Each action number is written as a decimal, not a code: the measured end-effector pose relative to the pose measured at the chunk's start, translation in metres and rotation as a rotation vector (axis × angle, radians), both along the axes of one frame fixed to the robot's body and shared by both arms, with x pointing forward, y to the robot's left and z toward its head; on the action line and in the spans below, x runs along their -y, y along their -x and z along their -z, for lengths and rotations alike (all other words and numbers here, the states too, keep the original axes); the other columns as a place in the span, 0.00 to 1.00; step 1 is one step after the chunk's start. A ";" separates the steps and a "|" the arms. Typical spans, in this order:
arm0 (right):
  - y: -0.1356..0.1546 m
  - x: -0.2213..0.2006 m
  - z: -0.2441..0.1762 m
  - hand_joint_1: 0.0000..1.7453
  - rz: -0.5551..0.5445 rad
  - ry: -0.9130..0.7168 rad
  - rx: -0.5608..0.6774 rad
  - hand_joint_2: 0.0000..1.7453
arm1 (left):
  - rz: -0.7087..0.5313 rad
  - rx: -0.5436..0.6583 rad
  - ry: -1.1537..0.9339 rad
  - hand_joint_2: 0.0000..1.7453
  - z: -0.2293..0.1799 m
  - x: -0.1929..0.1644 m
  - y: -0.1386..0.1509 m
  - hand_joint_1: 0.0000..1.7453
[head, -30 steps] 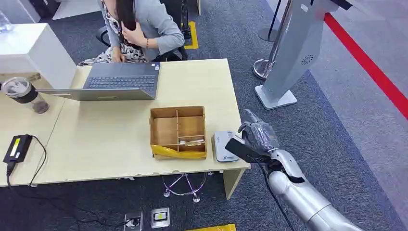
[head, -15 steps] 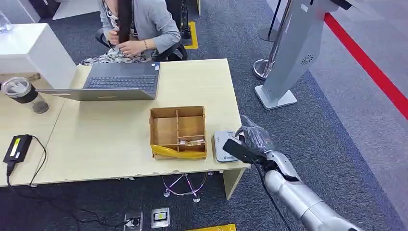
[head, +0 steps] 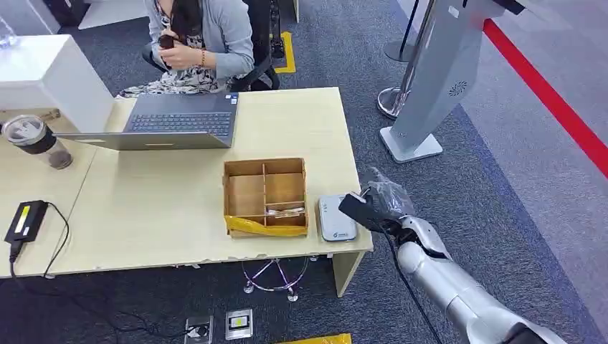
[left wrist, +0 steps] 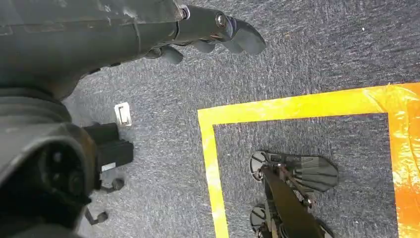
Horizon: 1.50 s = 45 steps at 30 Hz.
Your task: Pass the card to the sensor for recognition and then transmit it.
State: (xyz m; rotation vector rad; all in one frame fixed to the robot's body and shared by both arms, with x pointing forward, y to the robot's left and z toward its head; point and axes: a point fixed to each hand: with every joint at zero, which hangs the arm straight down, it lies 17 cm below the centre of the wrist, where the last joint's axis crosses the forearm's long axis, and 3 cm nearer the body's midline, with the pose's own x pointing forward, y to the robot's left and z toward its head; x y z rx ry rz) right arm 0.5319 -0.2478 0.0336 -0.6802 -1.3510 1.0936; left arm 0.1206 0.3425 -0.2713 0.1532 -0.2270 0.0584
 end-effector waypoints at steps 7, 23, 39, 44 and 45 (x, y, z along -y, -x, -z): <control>0.003 -0.004 0.008 1.00 -0.015 0.011 -0.010 1.00 | -0.002 -0.004 -0.003 0.00 0.000 0.000 0.001 0.00; -0.003 -0.030 -0.016 1.00 -0.036 0.000 0.034 1.00 | -0.003 -0.011 0.002 0.00 0.001 0.004 0.002 0.00; -0.028 -0.033 -0.063 1.00 -0.046 0.027 0.128 1.00 | -0.006 -0.014 -0.005 0.00 0.001 0.003 0.002 0.00; -0.038 -0.032 -0.078 1.00 -0.039 0.049 0.146 1.00 | -0.001 -0.014 -0.005 0.00 0.001 0.003 0.003 0.00; -0.042 -0.033 -0.085 1.00 -0.040 0.062 0.155 1.00 | 0.008 -0.014 -0.001 0.00 0.001 0.005 0.002 0.00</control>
